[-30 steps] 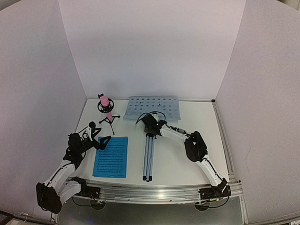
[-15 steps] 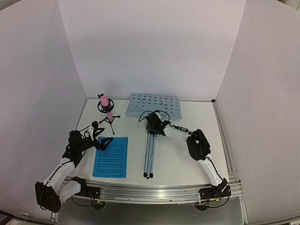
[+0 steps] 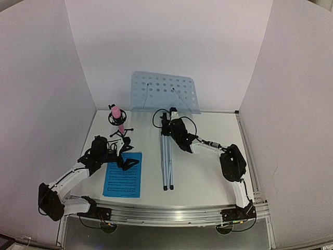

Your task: Set up the instrument practice props

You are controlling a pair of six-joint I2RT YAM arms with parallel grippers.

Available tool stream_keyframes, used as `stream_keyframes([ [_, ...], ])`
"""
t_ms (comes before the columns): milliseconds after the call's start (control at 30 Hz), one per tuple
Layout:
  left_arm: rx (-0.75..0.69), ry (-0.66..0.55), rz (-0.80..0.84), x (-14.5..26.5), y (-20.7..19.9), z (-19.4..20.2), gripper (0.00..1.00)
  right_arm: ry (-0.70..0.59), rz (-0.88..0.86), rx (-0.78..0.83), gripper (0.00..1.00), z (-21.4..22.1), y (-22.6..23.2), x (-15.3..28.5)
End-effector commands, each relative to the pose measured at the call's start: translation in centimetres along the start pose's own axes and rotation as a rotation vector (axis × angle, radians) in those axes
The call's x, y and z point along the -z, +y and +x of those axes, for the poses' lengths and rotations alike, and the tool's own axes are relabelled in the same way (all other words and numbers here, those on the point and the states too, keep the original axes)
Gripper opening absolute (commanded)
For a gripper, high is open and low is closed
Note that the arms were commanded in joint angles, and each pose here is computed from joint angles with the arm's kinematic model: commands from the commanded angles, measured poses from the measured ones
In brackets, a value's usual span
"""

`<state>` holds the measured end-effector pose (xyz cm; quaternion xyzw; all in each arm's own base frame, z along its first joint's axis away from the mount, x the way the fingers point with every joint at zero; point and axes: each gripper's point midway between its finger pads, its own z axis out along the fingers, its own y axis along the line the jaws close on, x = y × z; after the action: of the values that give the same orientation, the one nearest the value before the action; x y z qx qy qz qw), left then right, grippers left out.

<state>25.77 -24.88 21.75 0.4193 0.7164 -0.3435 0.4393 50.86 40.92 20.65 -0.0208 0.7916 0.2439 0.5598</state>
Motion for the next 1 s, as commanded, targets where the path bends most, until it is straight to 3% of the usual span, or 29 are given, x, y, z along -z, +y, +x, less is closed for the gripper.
stream_keyframes([
  [0, -0.063, -0.039, 0.020, -1.8, 0.7, -4.1, 1.00, -0.843, -0.217, -0.045, 0.00, -25.4, 5.9, 13.7],
  [100, -0.052, -0.080, -0.008, -3.9, 2.3, -6.1, 0.99, -0.939, -0.266, -0.011, 0.00, -26.6, 6.9, 15.6],
  [367, -0.144, -0.210, -0.021, -9.5, 3.6, -10.2, 0.89, -1.078, -0.192, 0.092, 0.00, -27.6, 7.7, 17.4],
  [633, -0.215, -0.316, -0.069, -12.9, 5.3, -12.4, 0.66, -1.159, -0.054, 0.264, 0.00, -25.8, 10.1, 17.8],
  [900, -0.215, -0.358, -0.112, -15.2, 7.5, -13.6, 0.64, -1.174, -0.051, 0.144, 0.00, -24.9, 9.0, 17.5],
  [967, -0.215, -0.354, -0.145, -15.6, 8.3, -13.6, 0.59, -1.175, -0.052, 0.113, 0.00, -24.9, 8.7, 17.5],
])
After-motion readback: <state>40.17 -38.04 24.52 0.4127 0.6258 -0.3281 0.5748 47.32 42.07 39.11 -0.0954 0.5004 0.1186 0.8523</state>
